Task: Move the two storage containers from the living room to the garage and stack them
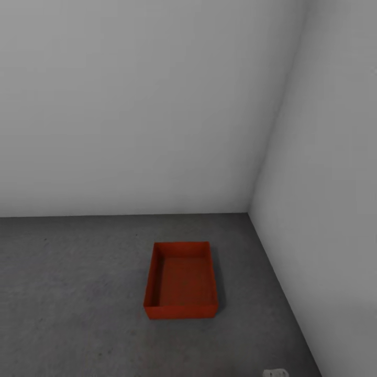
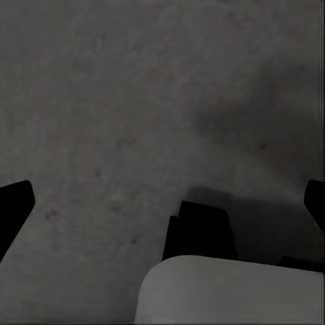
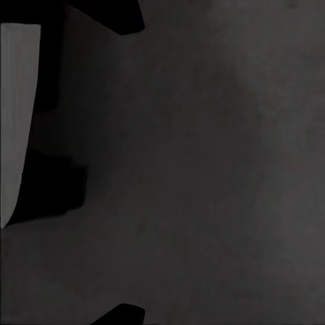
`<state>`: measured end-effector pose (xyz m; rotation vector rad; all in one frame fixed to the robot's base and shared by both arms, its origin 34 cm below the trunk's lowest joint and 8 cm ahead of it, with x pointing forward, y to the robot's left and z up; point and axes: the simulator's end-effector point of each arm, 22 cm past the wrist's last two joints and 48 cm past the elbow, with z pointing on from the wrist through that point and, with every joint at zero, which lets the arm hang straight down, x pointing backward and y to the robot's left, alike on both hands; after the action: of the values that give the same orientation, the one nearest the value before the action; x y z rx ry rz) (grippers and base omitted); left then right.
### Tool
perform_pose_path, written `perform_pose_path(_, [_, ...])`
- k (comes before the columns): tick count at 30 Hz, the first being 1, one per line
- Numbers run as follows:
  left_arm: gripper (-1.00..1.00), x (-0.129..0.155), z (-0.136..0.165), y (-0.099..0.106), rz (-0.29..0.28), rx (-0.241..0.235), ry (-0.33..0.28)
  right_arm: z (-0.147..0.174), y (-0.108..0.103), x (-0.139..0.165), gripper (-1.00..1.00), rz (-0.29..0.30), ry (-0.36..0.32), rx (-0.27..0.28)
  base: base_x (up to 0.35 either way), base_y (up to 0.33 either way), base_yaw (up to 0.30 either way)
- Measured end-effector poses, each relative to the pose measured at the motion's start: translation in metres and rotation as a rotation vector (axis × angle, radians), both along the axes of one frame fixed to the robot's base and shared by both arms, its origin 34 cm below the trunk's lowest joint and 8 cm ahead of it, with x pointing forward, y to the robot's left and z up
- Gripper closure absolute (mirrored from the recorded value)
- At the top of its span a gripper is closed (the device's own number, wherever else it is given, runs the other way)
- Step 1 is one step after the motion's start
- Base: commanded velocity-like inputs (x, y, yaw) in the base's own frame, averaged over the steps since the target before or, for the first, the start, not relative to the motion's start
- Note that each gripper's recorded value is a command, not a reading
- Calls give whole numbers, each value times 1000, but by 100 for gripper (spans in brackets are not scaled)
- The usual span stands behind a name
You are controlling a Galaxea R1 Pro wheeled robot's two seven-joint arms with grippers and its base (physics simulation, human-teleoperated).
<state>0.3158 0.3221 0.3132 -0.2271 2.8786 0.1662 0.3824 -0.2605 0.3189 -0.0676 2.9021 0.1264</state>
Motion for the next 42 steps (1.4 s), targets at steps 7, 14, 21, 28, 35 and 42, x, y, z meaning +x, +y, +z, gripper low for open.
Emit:
perform_pose_path(7, [-100,-7,14,-19,-32,-81,-35,12,-3,-10,-100,2,17,-12,-16,0,0])
perform_pose_path(14, [-100,-19,27,-24,-39,-95,-41,22,-5,-23,-100,-1,44,-17,-1,0,0])
perform_pose_path(21, [-100,-19,41,-30,-39,-99,-52,34,-4,-33,-100,1,35,-15,0,0,0])
perform_pose_path(28, [-100,-18,55,-30,-37,-97,-52,47,-1,-36,-100,3,38,-9,0,0,0])
perform_pose_path(35, [-100,-14,69,-26,-35,-90,-59,61,1,-34,-100,3,34,0,0,0,0])
perform_pose_path(42, [-100,-9,84,-25,-35,-88,-70,77,0,-28,-100,3,24,-1,0,0,0])
